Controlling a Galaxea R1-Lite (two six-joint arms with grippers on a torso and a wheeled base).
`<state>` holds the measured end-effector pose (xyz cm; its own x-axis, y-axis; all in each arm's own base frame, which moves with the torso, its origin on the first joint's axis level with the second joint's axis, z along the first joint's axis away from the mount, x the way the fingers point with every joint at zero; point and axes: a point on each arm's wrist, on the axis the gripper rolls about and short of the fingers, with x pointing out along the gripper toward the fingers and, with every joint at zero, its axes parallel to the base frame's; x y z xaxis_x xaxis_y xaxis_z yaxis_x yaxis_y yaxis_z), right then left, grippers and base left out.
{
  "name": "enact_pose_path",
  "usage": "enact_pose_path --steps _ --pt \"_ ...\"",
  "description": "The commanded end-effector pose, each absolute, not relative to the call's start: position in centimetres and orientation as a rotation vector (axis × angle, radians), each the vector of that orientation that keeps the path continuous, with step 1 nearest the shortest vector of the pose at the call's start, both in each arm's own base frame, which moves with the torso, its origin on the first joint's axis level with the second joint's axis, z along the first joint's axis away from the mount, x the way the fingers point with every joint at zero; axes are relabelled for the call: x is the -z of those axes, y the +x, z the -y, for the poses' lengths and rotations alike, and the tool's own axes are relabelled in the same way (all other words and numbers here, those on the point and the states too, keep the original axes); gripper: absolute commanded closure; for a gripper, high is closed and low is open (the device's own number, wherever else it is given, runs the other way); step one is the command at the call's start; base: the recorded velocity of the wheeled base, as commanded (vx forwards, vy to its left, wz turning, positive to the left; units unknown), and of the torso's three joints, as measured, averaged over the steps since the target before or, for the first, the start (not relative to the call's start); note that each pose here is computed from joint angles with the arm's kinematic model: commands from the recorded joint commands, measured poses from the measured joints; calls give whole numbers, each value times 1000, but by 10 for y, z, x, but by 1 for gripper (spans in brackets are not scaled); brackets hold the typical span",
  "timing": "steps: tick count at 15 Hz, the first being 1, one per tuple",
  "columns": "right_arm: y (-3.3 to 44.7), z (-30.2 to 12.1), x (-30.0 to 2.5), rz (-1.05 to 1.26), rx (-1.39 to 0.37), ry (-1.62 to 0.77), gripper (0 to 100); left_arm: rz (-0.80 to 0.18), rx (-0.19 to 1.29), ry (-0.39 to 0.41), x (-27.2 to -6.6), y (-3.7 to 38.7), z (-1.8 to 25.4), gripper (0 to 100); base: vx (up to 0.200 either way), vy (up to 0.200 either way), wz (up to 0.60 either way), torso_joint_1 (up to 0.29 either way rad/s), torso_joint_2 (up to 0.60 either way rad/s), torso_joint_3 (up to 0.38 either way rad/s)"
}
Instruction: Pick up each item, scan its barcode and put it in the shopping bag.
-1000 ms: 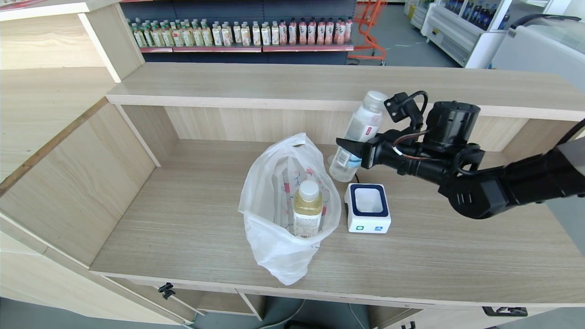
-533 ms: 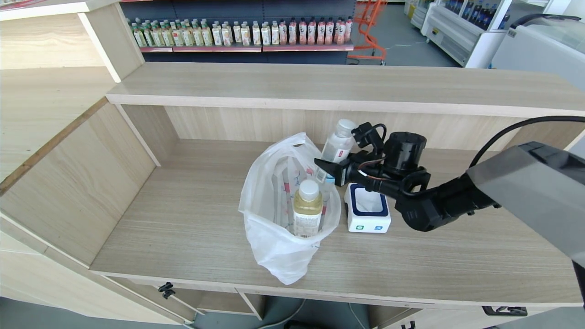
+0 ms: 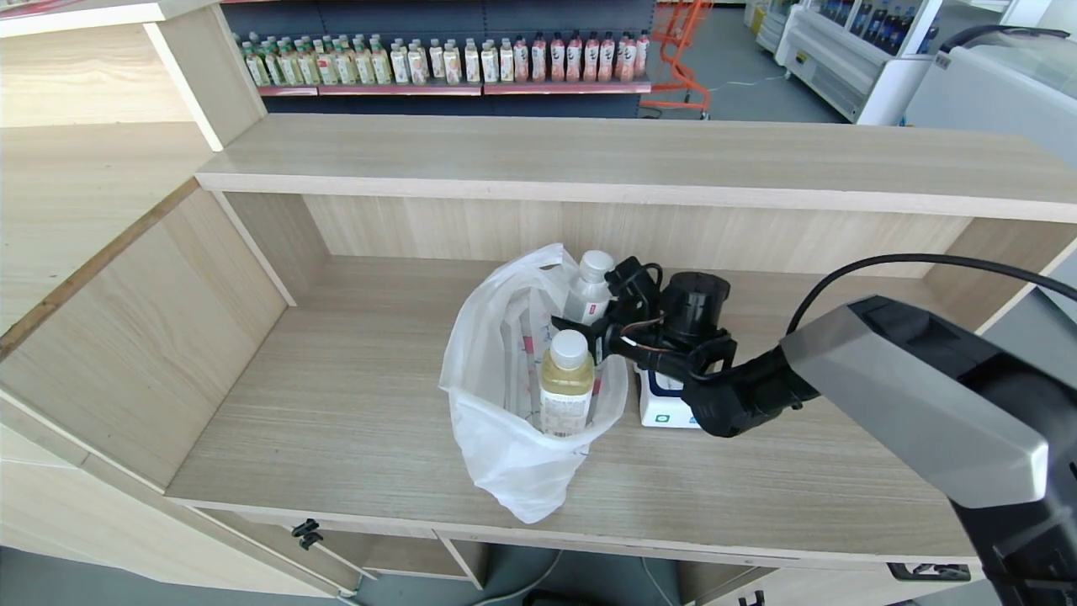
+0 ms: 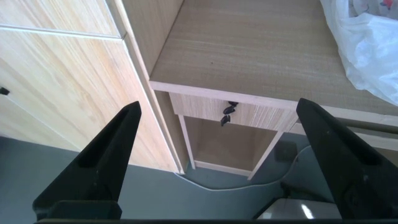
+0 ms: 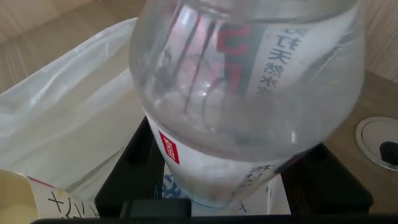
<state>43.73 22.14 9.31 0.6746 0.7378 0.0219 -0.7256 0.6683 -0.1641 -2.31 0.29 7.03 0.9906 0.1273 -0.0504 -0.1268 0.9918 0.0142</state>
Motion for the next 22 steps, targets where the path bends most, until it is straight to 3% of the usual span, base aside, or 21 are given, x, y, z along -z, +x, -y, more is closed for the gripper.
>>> enact_pose_path --steps 1,7,8,11,14,17,19,20,22 --pt "440 -224 -81 69 -831 -149 100 -51 -127 11 -70 -23 -3 0 0 0 0 0 0 0" --pt "445 -229 -76 98 -835 -174 100 -51 -129 11 -70 -23 -3 0 0 0 0 0 0 0" --pt "445 -229 -78 103 -836 -169 0 -51 -129 11 -70 -23 -3 0 0 0 0 0 0 0" --pt "440 -228 -102 132 -835 -130 0 -51 -129 11 -70 -23 -3 0 0 0 0 0 0 0" --pt "410 -209 -185 210 -833 18 0 -53 -127 11 -70 -23 -3 0 0 0 0 0 0 0" --pt "360 -171 -232 212 -808 68 0 -51 -127 11 -70 -23 -3 0 0 0 0 0 0 0" --pt "312 -137 -242 156 -775 64 0 -53 -129 11 -70 -23 -3 0 0 0 0 0 0 0" --pt "263 -111 -245 98 -743 54 0 -51 -127 11 -70 -23 -3 0 0 0 0 0 0 0" --pt "212 -83 -234 57 -663 30 0 -51 -127 11 -70 -23 -3 0 0 0 0 0 0 0"
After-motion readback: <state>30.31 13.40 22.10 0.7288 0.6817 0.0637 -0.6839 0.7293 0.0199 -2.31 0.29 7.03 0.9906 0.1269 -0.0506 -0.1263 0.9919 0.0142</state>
